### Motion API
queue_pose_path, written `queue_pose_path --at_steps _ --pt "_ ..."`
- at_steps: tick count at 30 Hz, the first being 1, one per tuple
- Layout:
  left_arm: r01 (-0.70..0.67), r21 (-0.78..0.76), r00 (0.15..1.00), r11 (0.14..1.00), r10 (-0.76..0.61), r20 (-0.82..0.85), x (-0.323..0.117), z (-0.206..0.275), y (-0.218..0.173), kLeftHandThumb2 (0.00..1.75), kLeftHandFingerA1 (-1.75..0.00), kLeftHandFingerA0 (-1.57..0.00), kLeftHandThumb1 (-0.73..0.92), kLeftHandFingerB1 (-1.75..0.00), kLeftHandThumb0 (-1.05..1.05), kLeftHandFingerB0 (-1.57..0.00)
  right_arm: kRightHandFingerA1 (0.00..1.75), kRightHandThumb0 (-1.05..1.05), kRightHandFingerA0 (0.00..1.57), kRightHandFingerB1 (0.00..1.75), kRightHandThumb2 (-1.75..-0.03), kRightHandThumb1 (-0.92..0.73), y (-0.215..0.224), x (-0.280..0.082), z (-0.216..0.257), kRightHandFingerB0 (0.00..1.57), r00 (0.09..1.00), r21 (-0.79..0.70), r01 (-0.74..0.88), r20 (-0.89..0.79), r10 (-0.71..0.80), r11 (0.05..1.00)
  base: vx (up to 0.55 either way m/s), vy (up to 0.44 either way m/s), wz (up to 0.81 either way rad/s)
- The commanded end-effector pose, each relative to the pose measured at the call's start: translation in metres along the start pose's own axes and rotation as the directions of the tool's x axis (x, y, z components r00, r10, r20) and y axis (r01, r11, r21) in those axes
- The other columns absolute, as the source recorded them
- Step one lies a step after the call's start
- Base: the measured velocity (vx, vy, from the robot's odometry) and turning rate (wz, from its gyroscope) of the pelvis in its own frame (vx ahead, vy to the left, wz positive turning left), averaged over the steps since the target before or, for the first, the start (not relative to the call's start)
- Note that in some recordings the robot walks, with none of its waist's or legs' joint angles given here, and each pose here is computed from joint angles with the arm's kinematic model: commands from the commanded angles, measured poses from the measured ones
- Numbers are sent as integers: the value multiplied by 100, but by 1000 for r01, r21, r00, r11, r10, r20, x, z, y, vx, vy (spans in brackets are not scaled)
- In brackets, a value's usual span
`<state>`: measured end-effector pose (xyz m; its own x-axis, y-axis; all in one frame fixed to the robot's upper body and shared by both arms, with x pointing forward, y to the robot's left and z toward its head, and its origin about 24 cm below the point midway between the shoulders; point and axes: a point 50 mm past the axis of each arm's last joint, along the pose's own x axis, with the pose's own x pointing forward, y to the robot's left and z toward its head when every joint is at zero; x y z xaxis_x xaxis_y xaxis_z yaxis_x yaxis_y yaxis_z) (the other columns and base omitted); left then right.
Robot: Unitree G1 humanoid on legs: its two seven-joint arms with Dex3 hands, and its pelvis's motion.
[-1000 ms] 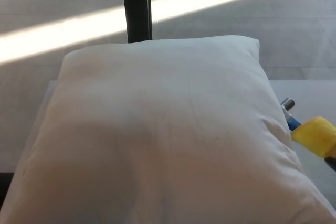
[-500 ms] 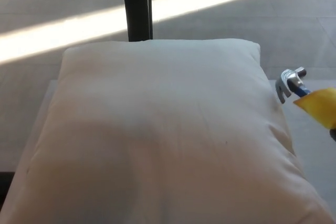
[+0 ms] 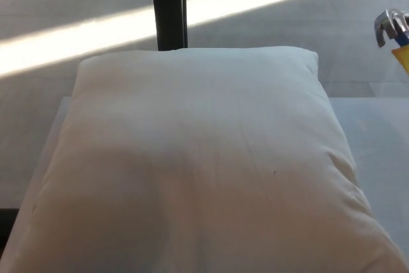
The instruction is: A hammer is kept on the right hand side and a pillow is kept on the left hand side on the desk infront of the robot and the robot uses its right hand to pick up the hammer and makes a downward swinging motion to hit the pillow
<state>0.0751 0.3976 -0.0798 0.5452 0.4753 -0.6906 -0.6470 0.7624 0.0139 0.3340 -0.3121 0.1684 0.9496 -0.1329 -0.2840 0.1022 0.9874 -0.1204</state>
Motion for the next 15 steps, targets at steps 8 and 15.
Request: queue_pose_path --at_steps 8,15 --pt "2 30 999 1000 -3 39 -3 7 8 65 -54 -58 79 -43 -67 -50 175 -30 103 174 -89 -73 42 -16 25 63 779 511 -518 -50 625 686 0 0 0" --pt "-7 21 1000 1000 6 28 -4 5 10 63 -53 -59 77 -42 -68 -49 175 -35 107 172 -97 -73 68 -17 19 71 694 460 -606 -93 714 649 0 0 0"
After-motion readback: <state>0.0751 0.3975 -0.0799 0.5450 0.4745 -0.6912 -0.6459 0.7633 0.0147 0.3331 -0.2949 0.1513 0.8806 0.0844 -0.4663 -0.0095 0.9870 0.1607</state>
